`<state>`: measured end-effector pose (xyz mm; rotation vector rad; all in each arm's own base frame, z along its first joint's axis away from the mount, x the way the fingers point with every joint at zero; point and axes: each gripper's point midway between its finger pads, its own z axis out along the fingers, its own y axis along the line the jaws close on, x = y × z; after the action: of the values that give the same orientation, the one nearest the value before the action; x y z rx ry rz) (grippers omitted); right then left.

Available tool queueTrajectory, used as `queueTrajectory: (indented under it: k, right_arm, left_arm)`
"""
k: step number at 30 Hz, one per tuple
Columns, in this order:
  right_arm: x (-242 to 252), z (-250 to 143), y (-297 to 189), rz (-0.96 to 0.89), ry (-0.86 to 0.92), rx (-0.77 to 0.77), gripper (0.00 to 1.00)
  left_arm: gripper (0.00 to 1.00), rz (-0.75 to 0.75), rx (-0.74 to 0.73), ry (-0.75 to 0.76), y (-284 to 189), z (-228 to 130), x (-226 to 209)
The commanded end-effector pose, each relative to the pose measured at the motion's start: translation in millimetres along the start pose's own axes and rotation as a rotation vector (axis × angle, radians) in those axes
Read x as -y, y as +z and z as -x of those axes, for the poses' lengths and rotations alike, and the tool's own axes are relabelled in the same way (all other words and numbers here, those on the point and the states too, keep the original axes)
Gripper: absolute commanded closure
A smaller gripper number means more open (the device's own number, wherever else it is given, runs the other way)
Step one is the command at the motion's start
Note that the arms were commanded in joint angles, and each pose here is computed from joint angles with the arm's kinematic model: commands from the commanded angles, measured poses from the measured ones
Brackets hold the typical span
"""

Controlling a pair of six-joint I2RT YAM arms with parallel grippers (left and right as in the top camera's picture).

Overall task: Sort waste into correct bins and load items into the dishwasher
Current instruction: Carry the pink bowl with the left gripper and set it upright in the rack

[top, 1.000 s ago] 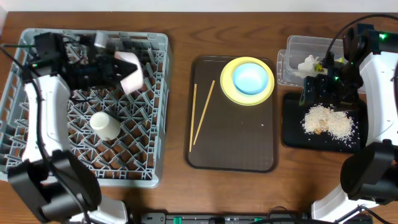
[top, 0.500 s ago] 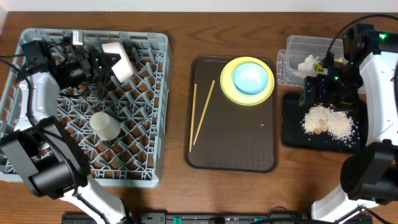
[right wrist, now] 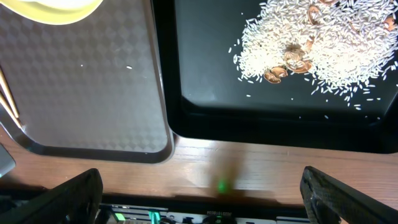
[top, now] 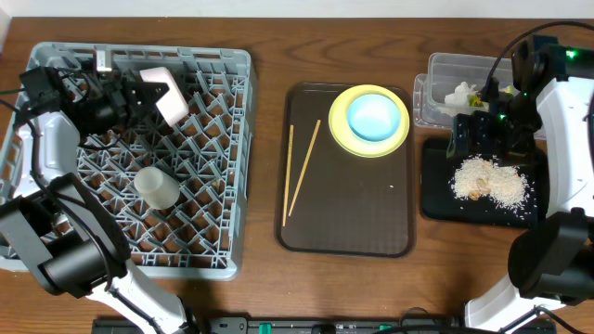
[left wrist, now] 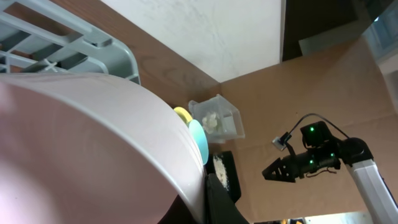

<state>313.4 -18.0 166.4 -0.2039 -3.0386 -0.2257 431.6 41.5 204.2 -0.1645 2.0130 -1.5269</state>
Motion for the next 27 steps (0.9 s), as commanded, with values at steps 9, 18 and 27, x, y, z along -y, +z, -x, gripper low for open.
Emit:
queueTrajectory:
  k: [9,18,27]
  right_arm:
    - [1,1,1,-0.001,0.017,-0.002,0.01]
    - [1,0,1,-0.001,0.017,-0.007,0.01]
    - [1,0,1,-0.002,0.017,-0.008,0.01]
  left_arm:
    - [0.94,0.011,-0.017,-0.044,6,-10,-12]
    - [0.94,0.011,-0.049,-0.067,18,-18,-21]
    - [0.94,-0.111,-0.034,-0.021,17,-9,-1]
